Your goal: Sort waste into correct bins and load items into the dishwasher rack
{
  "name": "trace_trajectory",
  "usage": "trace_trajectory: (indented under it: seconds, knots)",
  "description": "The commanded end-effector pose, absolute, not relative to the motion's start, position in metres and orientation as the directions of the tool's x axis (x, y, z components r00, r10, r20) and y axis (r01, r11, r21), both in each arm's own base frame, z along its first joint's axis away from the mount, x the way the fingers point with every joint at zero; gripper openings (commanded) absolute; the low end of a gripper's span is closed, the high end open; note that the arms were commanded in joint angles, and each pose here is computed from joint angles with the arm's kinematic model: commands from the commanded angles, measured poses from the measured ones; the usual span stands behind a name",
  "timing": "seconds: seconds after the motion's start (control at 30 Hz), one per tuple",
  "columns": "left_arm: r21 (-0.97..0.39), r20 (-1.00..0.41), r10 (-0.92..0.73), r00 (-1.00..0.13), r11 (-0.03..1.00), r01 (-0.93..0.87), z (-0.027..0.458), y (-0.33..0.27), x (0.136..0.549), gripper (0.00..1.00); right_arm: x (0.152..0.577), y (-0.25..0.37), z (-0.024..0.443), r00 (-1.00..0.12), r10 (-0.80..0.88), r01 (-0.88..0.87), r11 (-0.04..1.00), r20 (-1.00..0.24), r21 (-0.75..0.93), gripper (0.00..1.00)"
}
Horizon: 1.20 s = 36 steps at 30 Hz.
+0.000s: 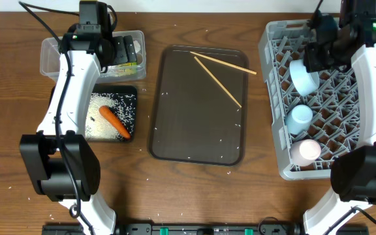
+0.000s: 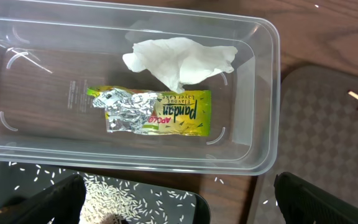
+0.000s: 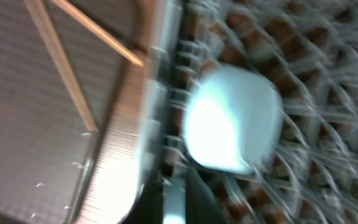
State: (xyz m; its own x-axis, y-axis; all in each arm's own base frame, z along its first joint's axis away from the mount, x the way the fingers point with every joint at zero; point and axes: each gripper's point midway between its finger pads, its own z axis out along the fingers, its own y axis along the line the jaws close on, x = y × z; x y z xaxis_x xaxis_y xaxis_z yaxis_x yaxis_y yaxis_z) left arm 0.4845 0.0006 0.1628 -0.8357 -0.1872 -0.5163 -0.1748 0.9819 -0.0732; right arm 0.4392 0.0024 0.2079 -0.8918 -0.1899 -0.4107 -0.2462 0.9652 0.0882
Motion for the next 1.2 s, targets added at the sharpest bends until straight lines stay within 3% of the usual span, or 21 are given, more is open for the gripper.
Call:
trace_trajectory:
  seconds: [0.0,0.07,0.2,0.4,0.63,0.9,1.0,1.1,1.17]
  knots:
    - [-0.078,-0.518,-0.191,-0.833,0.981,-0.176,0.165,0.0,0.483,0.98,0.442,0.058,0.213,-0.82,-0.312,-0.439,0.881,-0.48,0.176,0.24]
    - [-0.078,-0.518,-0.191,-0.833,0.981,-0.176,0.165,0.0,0.483,0.98,0.445,0.083,0.212,-0.79,-0.359,-0.493,0.854,-0.497,0.166,0.44]
    - [-0.078,-0.518,-0.191,-0.833,0.981,-0.176,0.165,0.0,0.483,0.98,0.447,0.133,0.194,-0.741,-0.451,-0.585,0.797,-0.497,0.148,0.61]
    - [-0.078,-0.518,-0.191,-0.833,0.981,-0.176,0.165,0.0,0.483,0.98,0.453,0.176,0.121,-0.739,-0.563,-0.627,0.776,-0.369,0.071,0.69]
    - [-0.078,-0.518,-0.191,-0.833,0.981,-0.176,0.165,0.0,0.483,0.98,0.455,0.187,0.029,-0.803,-0.562,-0.573,0.819,-0.197,-0.002,0.31]
    - [-0.078,-0.518,-0.191,-0.833,0.981,-0.176,0.165,0.0,0.483,0.98,0.444,0.185,-0.021,-0.839,-0.536,-0.54,0.841,-0.095,0.024,0.28]
    - [-0.078,-0.518,-0.191,-0.833,0.981,-0.176,0.165,0.0,0.483,0.98,0.44,0.184,-0.029,-0.841,-0.536,-0.539,0.842,-0.07,0.028,0.19]
    - [-0.078,-0.518,-0.191,-0.833,0.981,-0.176,0.165,0.0,0.483,0.98,0.437,0.182,-0.033,-0.851,-0.522,-0.524,0.851,-0.054,0.031,0.01]
    - [-0.078,-0.518,-0.191,-0.833,0.981,-0.176,0.165,0.0,0.483,0.98,0.437,0.183,-0.032,-0.864,-0.5,-0.502,0.864,-0.056,0.033,0.01]
